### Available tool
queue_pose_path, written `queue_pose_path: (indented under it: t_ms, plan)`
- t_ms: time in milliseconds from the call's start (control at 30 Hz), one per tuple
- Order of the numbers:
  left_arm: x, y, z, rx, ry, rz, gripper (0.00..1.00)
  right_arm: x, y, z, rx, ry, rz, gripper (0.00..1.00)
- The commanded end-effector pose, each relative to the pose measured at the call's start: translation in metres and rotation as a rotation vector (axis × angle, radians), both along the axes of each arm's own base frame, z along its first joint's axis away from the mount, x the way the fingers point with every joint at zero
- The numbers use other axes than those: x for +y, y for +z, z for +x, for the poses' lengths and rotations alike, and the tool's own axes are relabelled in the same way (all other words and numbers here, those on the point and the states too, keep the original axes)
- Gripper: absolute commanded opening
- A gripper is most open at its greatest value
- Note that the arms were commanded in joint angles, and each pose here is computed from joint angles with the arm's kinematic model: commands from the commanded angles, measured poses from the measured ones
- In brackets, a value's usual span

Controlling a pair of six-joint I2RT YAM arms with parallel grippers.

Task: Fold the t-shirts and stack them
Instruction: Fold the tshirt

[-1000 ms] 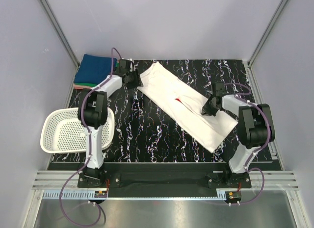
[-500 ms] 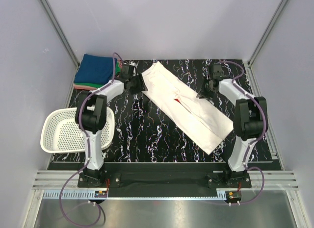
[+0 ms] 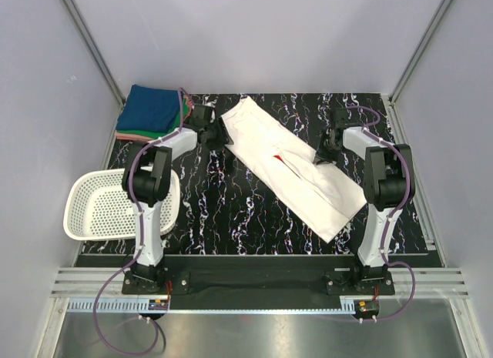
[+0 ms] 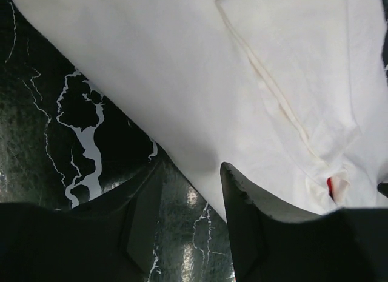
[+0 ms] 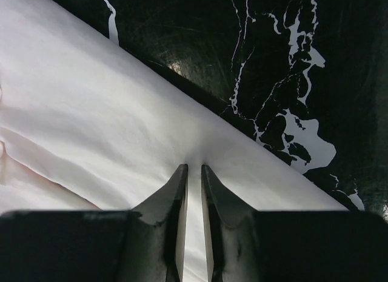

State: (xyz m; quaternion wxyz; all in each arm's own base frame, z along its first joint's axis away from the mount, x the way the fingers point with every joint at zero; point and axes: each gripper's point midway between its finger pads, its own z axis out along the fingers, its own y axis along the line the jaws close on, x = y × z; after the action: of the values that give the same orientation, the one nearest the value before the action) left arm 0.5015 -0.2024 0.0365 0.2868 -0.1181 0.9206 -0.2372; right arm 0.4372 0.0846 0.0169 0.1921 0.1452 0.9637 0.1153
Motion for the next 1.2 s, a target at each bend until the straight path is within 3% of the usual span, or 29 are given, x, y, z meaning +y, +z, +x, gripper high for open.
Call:
queue_pose_path:
  t_ms: [0,200,400,700,1033,1167]
  plan:
    - [-0.016,0.087,0.026,-0.222,0.018,-0.081,0.47,0.0,0.006,0.001,-0.04,0.017,-0.006,0.21]
    - [-0.057,0.092,0.013,-0.205,-0.062,-0.197,0.46,-0.004,0.007,0.003,-0.044,0.009,-0.019,0.17]
    - [-0.069,0.049,-0.002,-0.107,-0.079,-0.183,0.45,-0.007,-0.002,0.002,-0.027,-0.001,-0.015,0.13]
    - [-0.057,0.001,-0.009,0.023,-0.052,-0.088,0.45,-0.009,0.006,0.002,-0.039,-0.018,-0.002,0.12]
    - [-0.033,0.023,0.003,-0.011,-0.011,-0.05,0.45,-0.016,0.023,-0.005,-0.042,-0.035,-0.021,0.12]
    - [-0.02,0.014,0.008,0.004,0.025,-0.039,0.45,-0.021,0.025,-0.016,-0.019,-0.062,-0.041,0.13]
